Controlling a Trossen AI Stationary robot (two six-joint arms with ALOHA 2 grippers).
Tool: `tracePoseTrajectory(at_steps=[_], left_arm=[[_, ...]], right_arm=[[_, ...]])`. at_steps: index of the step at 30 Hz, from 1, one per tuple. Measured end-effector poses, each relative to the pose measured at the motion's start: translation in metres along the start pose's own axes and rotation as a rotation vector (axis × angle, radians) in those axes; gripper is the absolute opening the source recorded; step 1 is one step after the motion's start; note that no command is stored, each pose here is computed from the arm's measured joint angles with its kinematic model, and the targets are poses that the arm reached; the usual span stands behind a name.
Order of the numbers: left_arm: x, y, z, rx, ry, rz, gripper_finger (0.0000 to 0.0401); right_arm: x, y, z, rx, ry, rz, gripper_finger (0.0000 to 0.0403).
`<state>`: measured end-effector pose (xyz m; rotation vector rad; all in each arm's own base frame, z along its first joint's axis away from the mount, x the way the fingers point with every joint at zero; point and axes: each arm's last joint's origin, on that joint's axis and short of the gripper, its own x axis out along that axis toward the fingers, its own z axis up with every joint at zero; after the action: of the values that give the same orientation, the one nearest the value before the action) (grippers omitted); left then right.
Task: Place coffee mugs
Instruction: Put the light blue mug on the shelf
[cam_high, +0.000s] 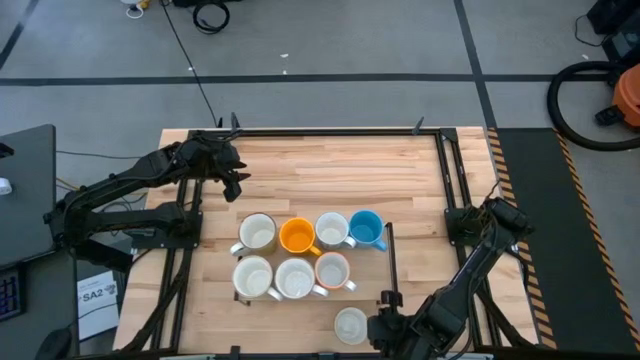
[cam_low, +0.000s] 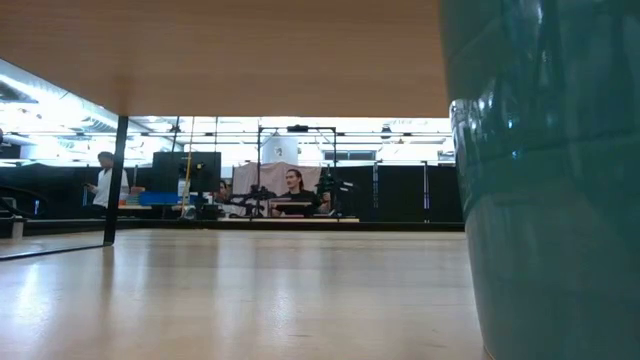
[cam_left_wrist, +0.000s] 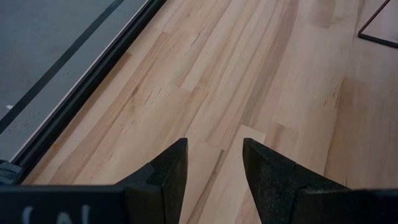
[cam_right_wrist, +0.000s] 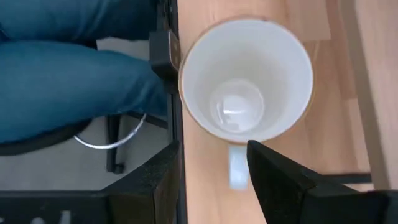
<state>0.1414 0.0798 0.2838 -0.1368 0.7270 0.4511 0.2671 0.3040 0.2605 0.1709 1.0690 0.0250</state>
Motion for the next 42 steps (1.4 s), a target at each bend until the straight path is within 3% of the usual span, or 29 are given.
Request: tracePoseTrajectory(at_steps=[15, 23, 42], left_arm=[[0.0, 0.0, 0.0, 0.0, 0.0, 0.0, 0.016], [0.0, 0.0, 0.0, 0.0, 0.0, 0.0, 0.016], [0.0, 0.0, 0.0, 0.0, 0.0, 0.0, 0.016]], right_arm=[[-0.007, 0.011, 0.026, 0.092, -0.146, 0.151, 0.0188], [-0.001, 0.01, 0.023, -0.082, -0.17, 0.143, 0.0187], [0.031, -0.002, 0.004, -0.209, -0.156, 0.108, 0.0175]])
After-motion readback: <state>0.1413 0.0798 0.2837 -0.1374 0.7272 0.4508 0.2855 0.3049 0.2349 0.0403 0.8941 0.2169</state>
